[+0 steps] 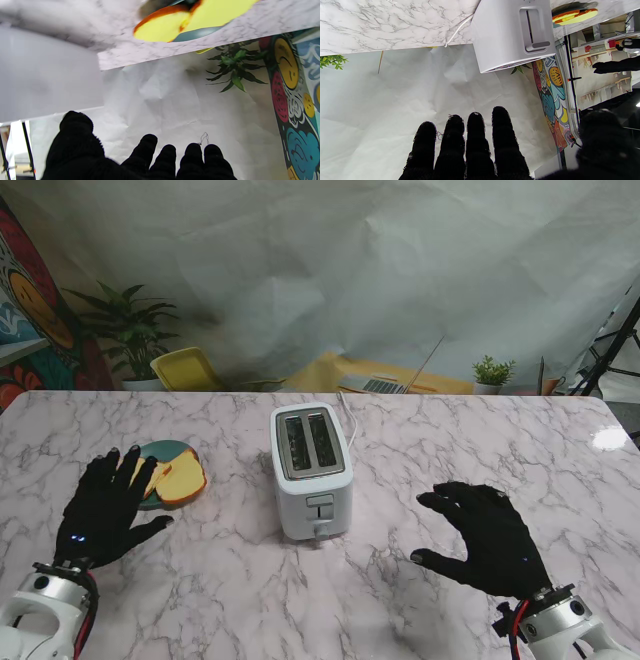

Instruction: Toast the toast slices

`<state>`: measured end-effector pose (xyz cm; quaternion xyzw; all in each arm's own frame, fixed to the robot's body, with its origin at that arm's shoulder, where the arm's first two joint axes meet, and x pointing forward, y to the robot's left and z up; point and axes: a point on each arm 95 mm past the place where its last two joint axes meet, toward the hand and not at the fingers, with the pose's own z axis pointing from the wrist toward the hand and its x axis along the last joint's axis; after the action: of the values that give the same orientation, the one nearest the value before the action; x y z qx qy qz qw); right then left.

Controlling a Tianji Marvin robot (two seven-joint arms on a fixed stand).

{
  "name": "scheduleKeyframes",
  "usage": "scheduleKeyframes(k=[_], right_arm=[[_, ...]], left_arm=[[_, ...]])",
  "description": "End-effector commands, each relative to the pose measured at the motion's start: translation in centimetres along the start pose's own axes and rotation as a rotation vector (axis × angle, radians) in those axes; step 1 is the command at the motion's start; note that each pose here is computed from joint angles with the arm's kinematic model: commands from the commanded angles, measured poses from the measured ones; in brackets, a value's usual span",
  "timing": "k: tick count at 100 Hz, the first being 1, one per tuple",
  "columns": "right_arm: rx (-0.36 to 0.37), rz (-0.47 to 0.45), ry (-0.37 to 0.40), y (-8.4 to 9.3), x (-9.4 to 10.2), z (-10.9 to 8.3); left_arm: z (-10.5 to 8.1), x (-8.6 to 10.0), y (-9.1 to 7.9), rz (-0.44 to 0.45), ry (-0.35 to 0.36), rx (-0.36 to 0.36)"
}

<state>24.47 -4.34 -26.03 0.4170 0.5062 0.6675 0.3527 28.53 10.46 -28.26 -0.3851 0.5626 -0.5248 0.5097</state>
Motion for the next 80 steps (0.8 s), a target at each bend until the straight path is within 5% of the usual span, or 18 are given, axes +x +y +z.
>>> scheduleKeyframes(k=[1, 39, 80], right_arm=[[0.007, 0.003, -0.005, -0.2, 0.0, -0.2], [0.007, 0.01, -0.013, -0.3, -0.1, -0.2], [0.001, 0.012, -0.024, -0.2, -0.2, -0.3]], left_arm=[[0.0, -1.8, 1.3, 0.041, -0.013, -0.054], [2.1, -8.0, 4.9, 0.17, 0.081, -0.338], [4.6, -11.3, 6.4, 0.199, 0.155, -0.506]])
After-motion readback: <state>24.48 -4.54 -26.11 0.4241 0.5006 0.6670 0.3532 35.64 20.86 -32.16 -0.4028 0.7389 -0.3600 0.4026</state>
